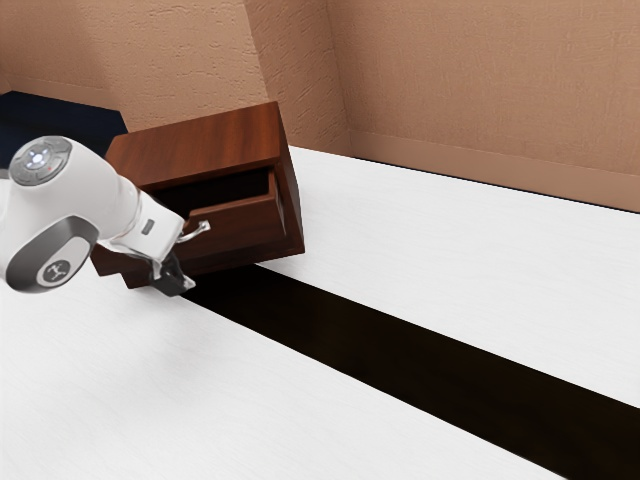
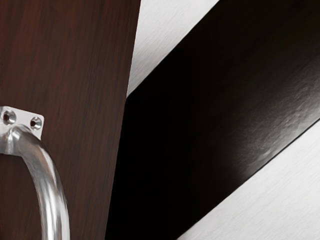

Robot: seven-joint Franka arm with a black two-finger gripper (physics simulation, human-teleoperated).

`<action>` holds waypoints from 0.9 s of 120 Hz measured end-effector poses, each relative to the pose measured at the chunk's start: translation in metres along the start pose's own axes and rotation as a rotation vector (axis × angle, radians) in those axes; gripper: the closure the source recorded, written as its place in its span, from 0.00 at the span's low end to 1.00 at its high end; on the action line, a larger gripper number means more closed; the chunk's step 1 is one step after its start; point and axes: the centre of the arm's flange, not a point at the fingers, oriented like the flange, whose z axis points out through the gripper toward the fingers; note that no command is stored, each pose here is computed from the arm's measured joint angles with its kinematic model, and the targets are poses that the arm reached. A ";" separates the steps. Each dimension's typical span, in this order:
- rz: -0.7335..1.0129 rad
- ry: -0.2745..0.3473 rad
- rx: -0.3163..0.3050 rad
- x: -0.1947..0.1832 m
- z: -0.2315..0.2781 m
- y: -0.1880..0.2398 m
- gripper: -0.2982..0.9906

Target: Pull the drawer handle with one arm to open the drawer

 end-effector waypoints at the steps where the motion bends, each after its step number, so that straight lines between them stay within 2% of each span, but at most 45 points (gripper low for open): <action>1: 0.000 0.000 0.000 0.000 0.000 0.000 0.27; 42: 0.011 -0.032 -0.003 0.008 0.007 0.013 0.24; 81: 0.012 -0.031 0.001 0.008 -0.009 0.032 0.33; 108: 0.024 -0.018 0.013 0.022 -0.020 0.042 0.31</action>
